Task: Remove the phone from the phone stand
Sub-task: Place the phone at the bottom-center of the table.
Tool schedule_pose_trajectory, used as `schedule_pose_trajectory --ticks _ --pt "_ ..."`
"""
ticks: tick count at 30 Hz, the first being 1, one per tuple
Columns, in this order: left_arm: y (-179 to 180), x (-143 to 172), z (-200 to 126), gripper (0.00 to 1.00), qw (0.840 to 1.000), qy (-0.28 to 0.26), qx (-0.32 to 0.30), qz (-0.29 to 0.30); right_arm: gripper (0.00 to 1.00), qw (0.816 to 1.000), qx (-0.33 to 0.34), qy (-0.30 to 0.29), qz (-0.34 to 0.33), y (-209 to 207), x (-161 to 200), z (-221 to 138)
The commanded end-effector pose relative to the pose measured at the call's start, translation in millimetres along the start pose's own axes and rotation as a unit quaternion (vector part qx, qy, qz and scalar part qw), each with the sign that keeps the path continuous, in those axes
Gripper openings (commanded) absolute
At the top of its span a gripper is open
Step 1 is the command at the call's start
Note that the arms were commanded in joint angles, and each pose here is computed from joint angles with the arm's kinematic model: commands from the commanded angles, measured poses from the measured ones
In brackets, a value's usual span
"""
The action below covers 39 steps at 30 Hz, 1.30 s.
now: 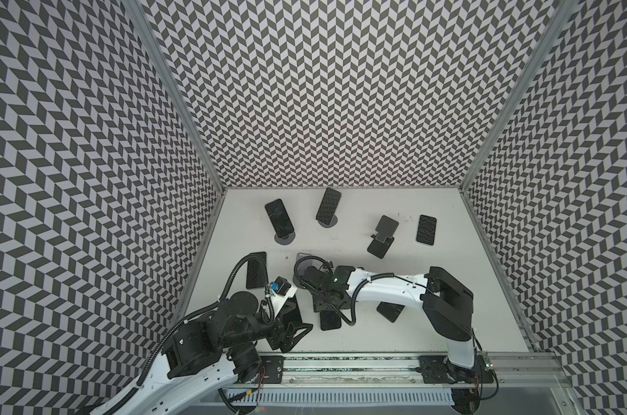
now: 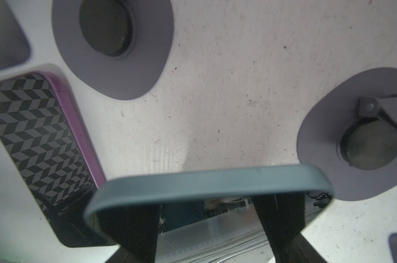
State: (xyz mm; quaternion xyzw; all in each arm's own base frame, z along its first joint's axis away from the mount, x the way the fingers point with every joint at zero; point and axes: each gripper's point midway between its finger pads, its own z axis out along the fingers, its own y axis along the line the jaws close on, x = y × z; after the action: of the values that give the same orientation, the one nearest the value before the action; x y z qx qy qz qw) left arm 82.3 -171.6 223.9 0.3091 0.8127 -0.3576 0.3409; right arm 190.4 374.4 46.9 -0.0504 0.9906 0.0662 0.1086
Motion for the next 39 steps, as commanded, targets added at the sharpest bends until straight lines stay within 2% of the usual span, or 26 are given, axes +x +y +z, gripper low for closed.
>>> schedule_pose_trajectory --ticks 1,14,26,31,39 --pt "0 4 3 0.88 1.0 0.008 0.003 0.004 0.61 1.0 0.009 -0.005 0.015 -1 -4 8" --pt "-2 4 3 0.88 1.0 0.009 0.007 0.007 0.63 1.0 -0.001 0.008 0.016 3 -2 14" --pt "-3 4 5 0.88 1.0 0.014 0.011 0.011 0.76 1.0 -0.011 0.004 0.017 8 -7 8" --pt "-3 4 4 0.88 1.0 0.012 0.011 0.011 0.88 1.0 -0.014 0.004 0.016 8 -8 7" --pt "-3 4 3 0.88 1.0 0.01 0.011 0.011 0.88 1.0 -0.017 -0.003 0.02 9 -11 2"
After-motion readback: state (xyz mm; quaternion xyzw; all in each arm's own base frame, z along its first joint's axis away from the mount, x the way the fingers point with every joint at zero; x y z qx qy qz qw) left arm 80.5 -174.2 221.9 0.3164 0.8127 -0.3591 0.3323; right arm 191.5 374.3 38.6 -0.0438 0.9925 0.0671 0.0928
